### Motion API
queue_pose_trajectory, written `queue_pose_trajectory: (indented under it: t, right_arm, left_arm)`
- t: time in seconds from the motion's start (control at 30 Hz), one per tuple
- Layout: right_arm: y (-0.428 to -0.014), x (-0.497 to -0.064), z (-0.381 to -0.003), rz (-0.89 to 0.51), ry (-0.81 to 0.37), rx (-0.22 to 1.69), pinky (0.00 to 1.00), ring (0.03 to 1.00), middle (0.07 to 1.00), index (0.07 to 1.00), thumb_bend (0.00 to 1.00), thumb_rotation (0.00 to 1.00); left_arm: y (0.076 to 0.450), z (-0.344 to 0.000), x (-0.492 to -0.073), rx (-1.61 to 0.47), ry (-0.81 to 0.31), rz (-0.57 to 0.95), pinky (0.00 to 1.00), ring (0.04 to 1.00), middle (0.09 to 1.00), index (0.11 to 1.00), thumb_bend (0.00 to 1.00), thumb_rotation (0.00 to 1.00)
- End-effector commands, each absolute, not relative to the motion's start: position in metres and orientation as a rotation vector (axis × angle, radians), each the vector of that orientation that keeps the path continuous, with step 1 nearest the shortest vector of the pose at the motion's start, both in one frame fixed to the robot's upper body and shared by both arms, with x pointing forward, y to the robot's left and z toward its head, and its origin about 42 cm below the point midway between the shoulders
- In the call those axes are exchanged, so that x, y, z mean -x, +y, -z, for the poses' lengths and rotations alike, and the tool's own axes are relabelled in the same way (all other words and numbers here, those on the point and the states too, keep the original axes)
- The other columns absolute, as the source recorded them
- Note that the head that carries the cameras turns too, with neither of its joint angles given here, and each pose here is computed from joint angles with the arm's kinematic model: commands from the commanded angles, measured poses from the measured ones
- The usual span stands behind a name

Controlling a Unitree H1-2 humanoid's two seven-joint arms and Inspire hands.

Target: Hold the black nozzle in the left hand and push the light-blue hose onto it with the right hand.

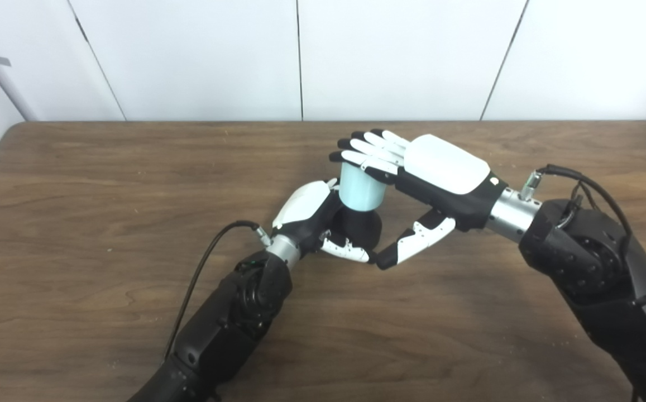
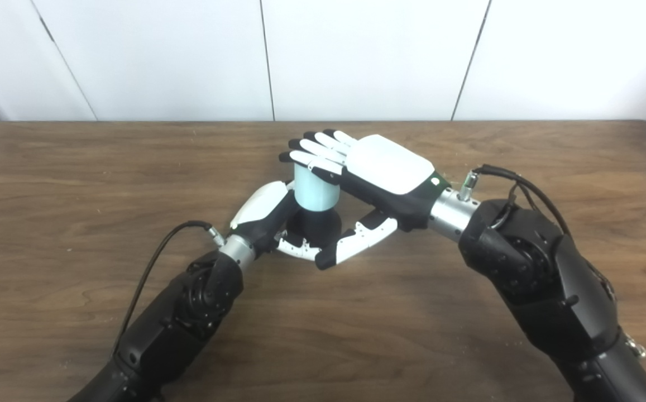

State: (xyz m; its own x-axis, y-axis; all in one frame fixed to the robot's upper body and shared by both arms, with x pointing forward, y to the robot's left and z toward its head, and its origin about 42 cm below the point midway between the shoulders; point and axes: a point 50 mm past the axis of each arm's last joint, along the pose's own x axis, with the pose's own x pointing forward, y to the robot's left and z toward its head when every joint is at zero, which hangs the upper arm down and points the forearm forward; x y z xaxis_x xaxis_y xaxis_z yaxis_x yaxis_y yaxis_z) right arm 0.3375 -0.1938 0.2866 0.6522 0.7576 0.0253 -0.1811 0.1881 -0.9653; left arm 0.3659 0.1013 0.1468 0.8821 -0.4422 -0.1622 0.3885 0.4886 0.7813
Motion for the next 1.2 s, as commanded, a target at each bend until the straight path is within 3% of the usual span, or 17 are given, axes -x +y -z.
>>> queue_pose_trajectory:
  t: [0.0, 1.17]
  right_arm:
    - [-0.201, -0.335, -0.276, -0.769, -0.495, 1.258, 1.0, 1.0, 1.0, 0.976, 0.71, 1.0]
    - [-0.197, -0.335, -0.263, -0.8, -0.476, 1.275, 1.0, 1.0, 1.0, 0.976, 0.7, 1.0]
  left_arm:
    - [0.13, -0.07, -0.334, -1.029, 0.338, 0.631, 1.0, 1.0, 0.866, 0.481, 0.52, 0.04]
    - [0.132, -0.071, -0.334, -1.036, 0.338, 0.629, 1.0, 1.0, 0.866, 0.48, 0.52, 0.04]
